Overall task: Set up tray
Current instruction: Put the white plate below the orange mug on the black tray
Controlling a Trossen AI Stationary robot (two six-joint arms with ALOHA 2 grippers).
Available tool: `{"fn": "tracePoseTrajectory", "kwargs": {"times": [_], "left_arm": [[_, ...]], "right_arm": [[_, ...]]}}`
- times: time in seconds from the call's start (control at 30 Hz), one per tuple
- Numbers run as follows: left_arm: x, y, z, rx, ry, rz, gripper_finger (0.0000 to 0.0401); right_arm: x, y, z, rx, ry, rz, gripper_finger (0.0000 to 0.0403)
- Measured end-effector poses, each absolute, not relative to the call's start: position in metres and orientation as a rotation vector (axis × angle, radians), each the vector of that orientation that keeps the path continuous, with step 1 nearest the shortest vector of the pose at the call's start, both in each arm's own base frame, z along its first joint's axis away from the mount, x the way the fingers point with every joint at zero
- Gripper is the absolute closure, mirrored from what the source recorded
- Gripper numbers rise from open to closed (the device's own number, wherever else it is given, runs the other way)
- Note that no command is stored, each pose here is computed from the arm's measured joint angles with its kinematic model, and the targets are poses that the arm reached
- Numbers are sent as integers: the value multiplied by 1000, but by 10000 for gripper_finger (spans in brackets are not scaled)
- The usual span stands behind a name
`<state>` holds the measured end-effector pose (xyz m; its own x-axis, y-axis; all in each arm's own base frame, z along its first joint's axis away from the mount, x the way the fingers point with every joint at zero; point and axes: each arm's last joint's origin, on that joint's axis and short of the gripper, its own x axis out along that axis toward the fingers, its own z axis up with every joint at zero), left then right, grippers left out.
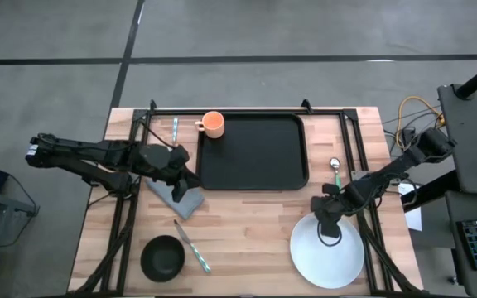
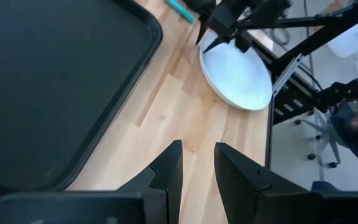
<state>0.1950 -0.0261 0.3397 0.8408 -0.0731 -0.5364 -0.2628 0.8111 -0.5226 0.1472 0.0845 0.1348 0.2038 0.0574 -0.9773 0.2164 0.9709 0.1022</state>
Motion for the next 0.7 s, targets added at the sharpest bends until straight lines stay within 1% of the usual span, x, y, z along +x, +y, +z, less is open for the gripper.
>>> {"fn": "tracePoseTrajectory", "kwargs": {"times": [0.1,0.2,0.23,0.27,0.37,0.5,0.6,0.7], "left_arm": [[195,-27,340,-626,572,104,328],[195,-27,340,-625,572,101,328],[195,-27,340,-625,571,101,328],[195,-27,340,-626,571,101,328],[195,-27,340,-628,571,103,328],[195,-27,340,-628,571,103,328],[195,-27,341,-629,564,100,328],[196,-27,341,-630,561,99,328]], "right_arm": [[146,84,134,254,1373,-132,303],[147,85,137,221,1380,-111,362],[150,86,141,213,1374,-92,377],[153,88,146,213,1362,-80,383],[163,90,164,208,1361,-80,392],[181,87,198,190,1347,-72,394],[203,71,221,263,1327,-79,395],[229,40,239,383,1261,-161,395]]}}
